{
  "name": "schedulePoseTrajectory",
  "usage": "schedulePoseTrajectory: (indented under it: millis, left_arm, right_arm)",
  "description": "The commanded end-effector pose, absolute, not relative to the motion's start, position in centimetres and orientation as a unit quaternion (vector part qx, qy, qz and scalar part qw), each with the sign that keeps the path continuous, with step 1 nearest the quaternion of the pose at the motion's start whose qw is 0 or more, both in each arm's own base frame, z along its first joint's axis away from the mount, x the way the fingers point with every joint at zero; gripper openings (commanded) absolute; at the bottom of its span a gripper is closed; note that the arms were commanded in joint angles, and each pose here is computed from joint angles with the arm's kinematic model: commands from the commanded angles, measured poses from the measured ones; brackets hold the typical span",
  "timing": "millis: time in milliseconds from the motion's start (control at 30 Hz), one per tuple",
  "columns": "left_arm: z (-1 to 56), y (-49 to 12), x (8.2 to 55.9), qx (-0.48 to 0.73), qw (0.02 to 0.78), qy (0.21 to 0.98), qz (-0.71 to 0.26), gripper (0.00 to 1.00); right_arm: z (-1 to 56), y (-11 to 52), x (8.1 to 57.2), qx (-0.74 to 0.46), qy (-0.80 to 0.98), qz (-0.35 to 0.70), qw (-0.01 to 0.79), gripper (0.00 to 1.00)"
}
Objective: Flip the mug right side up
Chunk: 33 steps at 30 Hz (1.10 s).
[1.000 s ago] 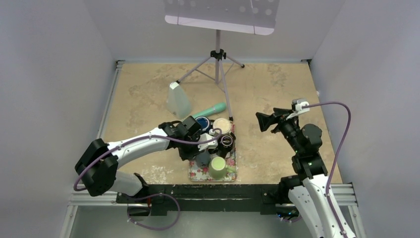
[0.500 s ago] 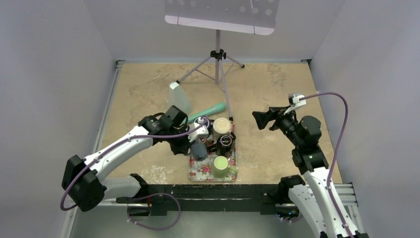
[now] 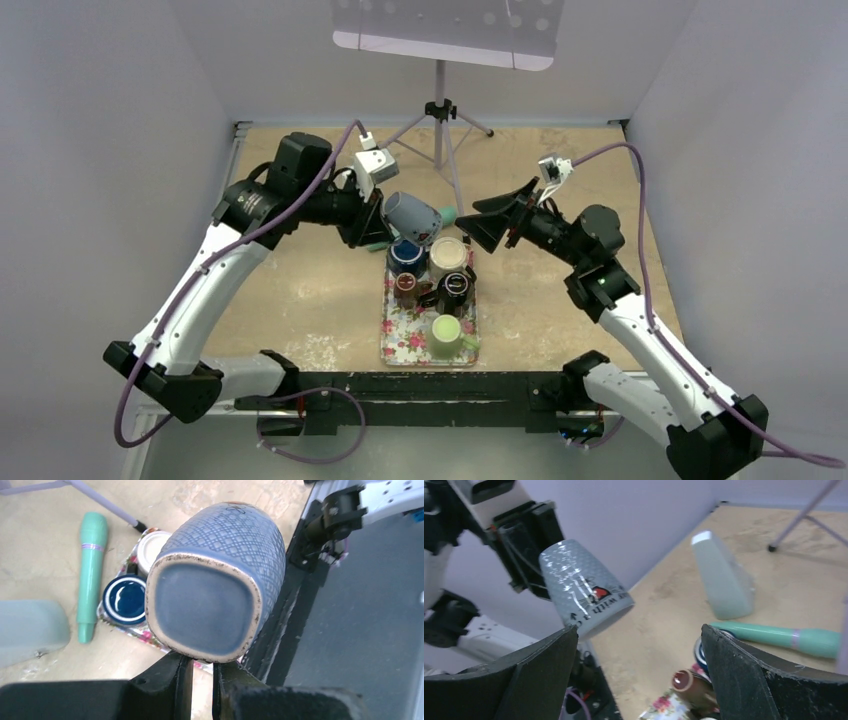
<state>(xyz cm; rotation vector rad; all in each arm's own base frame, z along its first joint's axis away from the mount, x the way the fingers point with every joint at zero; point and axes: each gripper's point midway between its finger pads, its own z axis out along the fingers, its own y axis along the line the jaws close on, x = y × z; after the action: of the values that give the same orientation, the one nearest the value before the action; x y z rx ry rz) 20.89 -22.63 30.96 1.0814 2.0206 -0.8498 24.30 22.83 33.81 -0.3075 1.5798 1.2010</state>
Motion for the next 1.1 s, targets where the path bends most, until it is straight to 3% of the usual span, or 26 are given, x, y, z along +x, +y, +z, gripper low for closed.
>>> schedulePoseTrajectory:
  millis: [0, 267, 600, 733, 833, 867, 933, 967, 1000, 1033, 1067]
  left_arm:
    - [34.1, -25.1, 21.2, 0.369, 0.341, 0.765, -0.404, 0.0]
    - [35.4, -26.9, 22.3, 0.355, 0.343, 0.752, -0.438, 0.0]
    - [34.5, -27.9, 22.4, 0.354, 0.333, 0.747, -0.455, 0.0]
    - [34.4, -28.0, 22.5, 0.36, 0.335, 0.745, -0.451, 0.0]
    - [33.4, -28.1, 21.9, 0.369, 0.319, 0.747, -0.451, 0.0]
    - [32.8, -28.0, 21.7, 0.371, 0.312, 0.75, -0.45, 0.0]
    - [31.5, -27.4, 21.8, 0.375, 0.307, 0.763, -0.429, 0.02]
    - [30.9, -26.8, 22.0, 0.372, 0.308, 0.774, -0.41, 0.29]
    - [30.1, -25.9, 22.6, 0.366, 0.313, 0.789, -0.381, 0.71]
    - [29.8, -25.2, 23.0, 0.364, 0.322, 0.797, -0.358, 0.94]
    - [29.6, -24.4, 23.4, 0.365, 0.336, 0.802, -0.332, 0.99]
  right_arm:
    - [39.0, 25.2, 21.2, -0.142, 0.574, 0.614, 0.523, 0.96]
    - [38.4, 28.9, 19.1, -0.186, 0.584, 0.661, 0.434, 0.81]
    - [41.5, 28.7, 18.7, -0.162, 0.531, 0.708, 0.436, 0.66]
    - [43.0, 28.7, 19.0, -0.152, 0.51, 0.721, 0.444, 0.45]
    - [44.0, 28.5, 19.9, -0.147, 0.511, 0.7, 0.477, 0.17]
    - [44.3, 28.3, 20.5, -0.141, 0.519, 0.686, 0.491, 0.02]
    - [43.6, 27.5, 23.1, -0.106, 0.569, 0.627, 0.521, 0.0]
    - [41.8, 26.8, 24.8, -0.079, 0.621, 0.58, 0.522, 0.0]
    - [41.5, 25.2, 26.6, -0.059, 0.646, 0.528, 0.548, 0.0]
    - [40.8, 23.6, 27.9, -0.042, 0.672, 0.486, 0.557, 0.0]
    - [39.3, 22.0, 29.1, -0.024, 0.704, 0.44, 0.557, 0.0]
